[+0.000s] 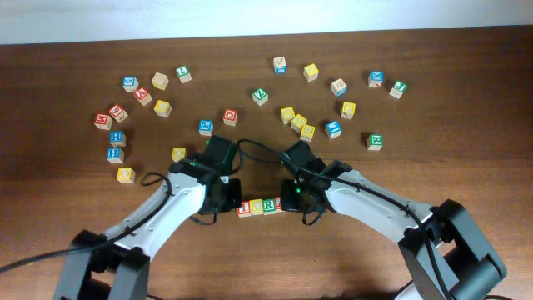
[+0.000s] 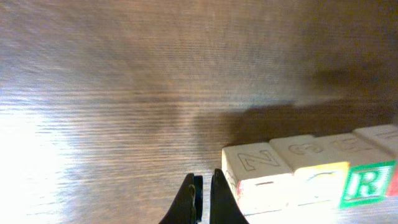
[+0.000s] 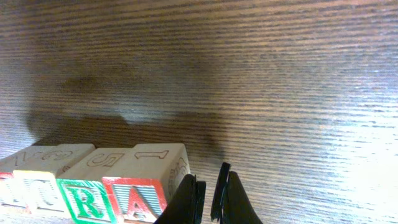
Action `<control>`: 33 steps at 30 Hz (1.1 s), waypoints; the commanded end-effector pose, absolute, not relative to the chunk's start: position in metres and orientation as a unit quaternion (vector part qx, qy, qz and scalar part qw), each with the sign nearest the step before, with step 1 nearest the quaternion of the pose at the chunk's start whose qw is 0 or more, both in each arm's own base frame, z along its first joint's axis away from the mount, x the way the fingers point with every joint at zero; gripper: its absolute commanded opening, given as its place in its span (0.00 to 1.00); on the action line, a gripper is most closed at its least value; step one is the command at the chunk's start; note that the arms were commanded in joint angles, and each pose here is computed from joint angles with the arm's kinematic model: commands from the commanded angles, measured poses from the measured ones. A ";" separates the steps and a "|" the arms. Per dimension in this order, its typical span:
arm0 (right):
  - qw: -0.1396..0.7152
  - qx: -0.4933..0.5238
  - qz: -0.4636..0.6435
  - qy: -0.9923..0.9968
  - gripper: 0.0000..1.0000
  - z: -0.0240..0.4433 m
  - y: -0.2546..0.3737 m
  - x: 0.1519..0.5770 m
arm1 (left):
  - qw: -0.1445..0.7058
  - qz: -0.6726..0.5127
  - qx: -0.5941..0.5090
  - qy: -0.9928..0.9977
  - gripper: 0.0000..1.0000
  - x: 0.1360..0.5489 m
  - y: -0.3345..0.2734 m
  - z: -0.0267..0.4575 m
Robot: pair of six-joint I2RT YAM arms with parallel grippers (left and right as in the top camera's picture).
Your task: Spell out ICRA
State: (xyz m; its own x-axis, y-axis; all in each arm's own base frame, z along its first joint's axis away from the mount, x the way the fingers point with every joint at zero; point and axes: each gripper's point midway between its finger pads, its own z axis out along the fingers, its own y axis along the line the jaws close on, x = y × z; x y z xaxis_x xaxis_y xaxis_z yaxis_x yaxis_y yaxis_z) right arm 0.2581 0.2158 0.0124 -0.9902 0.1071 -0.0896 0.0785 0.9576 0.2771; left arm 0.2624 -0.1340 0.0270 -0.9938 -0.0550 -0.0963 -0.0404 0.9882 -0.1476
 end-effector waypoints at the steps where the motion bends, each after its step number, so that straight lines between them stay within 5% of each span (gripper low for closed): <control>1: 0.050 0.043 0.136 0.989 0.04 0.014 0.219 0.258 | 0.100 -0.084 -0.025 0.991 0.00 0.281 -0.134 0.059; 15: 0.008 0.049 0.176 0.983 0.04 0.017 0.232 0.244 | 0.071 -0.086 -0.057 0.992 0.00 0.268 -0.133 0.056; 33: 0.062 0.003 0.160 0.985 0.04 0.017 0.229 0.263 | 0.081 -0.094 -0.033 0.992 0.00 0.271 -0.140 0.057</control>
